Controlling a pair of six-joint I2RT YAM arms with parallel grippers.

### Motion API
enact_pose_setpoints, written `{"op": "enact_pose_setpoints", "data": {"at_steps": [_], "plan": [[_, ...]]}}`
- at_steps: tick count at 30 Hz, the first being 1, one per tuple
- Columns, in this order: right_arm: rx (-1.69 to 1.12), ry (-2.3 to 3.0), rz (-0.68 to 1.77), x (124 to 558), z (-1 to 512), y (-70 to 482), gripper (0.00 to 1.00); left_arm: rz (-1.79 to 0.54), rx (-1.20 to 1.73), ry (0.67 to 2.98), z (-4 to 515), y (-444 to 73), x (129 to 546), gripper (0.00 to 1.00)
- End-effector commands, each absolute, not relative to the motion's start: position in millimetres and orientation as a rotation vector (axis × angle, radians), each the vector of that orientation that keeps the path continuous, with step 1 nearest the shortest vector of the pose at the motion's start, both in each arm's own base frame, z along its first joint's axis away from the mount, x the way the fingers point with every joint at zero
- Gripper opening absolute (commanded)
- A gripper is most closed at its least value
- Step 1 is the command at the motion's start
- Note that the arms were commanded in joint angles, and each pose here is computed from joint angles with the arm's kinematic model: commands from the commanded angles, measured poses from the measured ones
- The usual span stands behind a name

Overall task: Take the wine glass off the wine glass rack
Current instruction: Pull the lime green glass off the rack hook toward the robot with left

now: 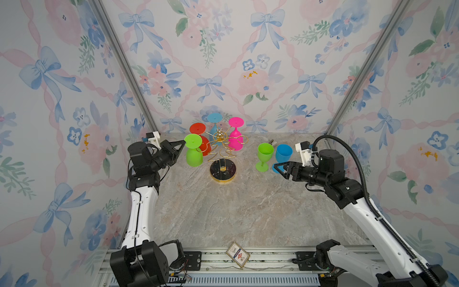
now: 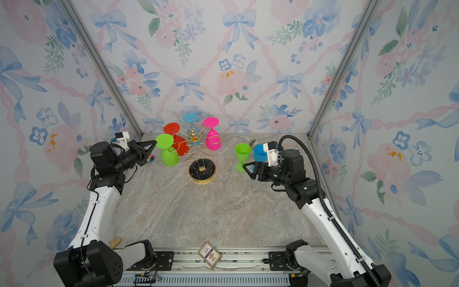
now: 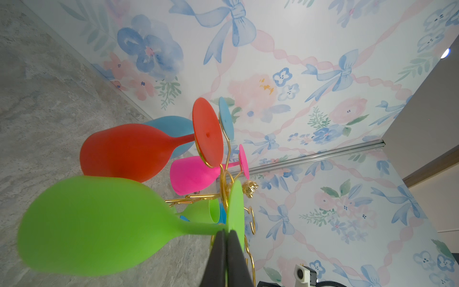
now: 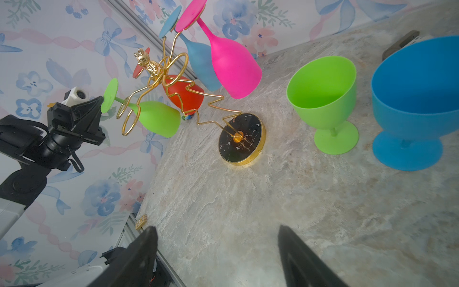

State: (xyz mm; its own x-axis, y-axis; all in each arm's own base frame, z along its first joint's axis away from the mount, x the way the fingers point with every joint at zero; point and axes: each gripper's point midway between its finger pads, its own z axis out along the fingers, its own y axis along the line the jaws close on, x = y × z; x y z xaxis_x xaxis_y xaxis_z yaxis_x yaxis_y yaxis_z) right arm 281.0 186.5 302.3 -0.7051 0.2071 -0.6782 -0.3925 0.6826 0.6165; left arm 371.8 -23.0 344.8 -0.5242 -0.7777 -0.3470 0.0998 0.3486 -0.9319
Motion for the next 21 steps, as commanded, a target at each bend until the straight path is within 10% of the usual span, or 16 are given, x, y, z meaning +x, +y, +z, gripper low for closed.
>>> {"op": "enact_pose_setpoints", "data": {"at_steps": [1, 21], "plan": [[-0.13, 2.119, 1.004, 281.3, 302.8, 183.5, 0.79, -1.283, -0.578, 1.719, 354.7, -18.0, 361.6, 0.0], [-0.115, 2.142, 1.021, 284.1, 297.2, 186.6, 0.79, -1.288, -0.521, 1.715, 348.4, -29.7, 305.6, 0.0]]}}
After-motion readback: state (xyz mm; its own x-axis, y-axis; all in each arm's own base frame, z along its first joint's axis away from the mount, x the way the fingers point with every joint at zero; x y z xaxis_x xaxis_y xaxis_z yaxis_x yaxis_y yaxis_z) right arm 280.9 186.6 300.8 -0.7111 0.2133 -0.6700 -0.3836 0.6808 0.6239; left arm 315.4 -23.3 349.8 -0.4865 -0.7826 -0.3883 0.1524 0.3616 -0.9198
